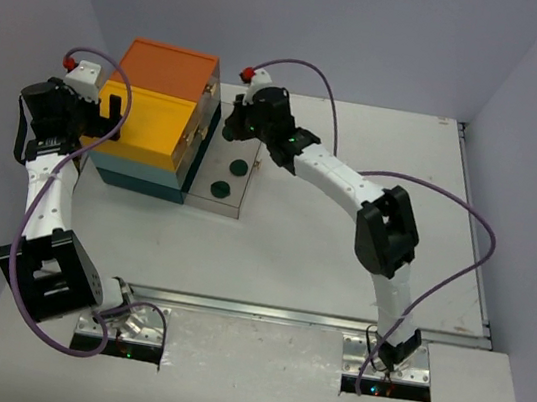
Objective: Organize the makeup
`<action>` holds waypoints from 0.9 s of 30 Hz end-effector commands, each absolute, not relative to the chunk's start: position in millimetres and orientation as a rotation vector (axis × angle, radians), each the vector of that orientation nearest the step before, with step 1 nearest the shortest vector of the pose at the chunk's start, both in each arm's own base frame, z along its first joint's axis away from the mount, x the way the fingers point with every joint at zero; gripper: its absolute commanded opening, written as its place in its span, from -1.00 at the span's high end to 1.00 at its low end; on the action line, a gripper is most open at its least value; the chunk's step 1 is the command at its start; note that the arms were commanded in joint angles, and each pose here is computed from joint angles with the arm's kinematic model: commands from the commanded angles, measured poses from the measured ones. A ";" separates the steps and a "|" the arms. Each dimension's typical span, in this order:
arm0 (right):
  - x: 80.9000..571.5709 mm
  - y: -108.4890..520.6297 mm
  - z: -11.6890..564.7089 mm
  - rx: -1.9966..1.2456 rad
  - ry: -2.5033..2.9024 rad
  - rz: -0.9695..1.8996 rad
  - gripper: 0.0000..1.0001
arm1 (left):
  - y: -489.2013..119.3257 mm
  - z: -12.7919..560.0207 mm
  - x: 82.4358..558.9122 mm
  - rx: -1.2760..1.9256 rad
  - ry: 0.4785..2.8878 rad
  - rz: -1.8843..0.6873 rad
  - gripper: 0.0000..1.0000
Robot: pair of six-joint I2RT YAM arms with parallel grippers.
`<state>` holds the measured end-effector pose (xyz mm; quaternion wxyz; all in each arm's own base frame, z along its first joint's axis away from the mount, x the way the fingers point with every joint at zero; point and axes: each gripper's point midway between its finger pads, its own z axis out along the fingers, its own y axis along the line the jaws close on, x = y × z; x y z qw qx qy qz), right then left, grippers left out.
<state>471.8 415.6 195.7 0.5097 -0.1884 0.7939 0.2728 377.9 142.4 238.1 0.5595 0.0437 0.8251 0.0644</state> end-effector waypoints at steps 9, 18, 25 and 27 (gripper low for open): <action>479.7 460.4 139.4 -0.545 1.982 0.681 -0.21 | 130.6 167.2 343.0 0.114 2.185 0.081 -0.97; 455.5 437.2 170.7 -0.535 1.976 0.681 -0.18 | 134.7 159.4 342.6 0.108 2.202 0.101 -0.97; 404.8 398.5 133.1 -0.288 2.209 0.862 0.02 | 132.0 154.3 341.3 0.112 2.209 0.083 -0.98; 394.2 388.9 120.2 -0.230 2.230 0.885 -0.06 | 131.9 153.0 341.1 0.111 2.212 0.081 -0.97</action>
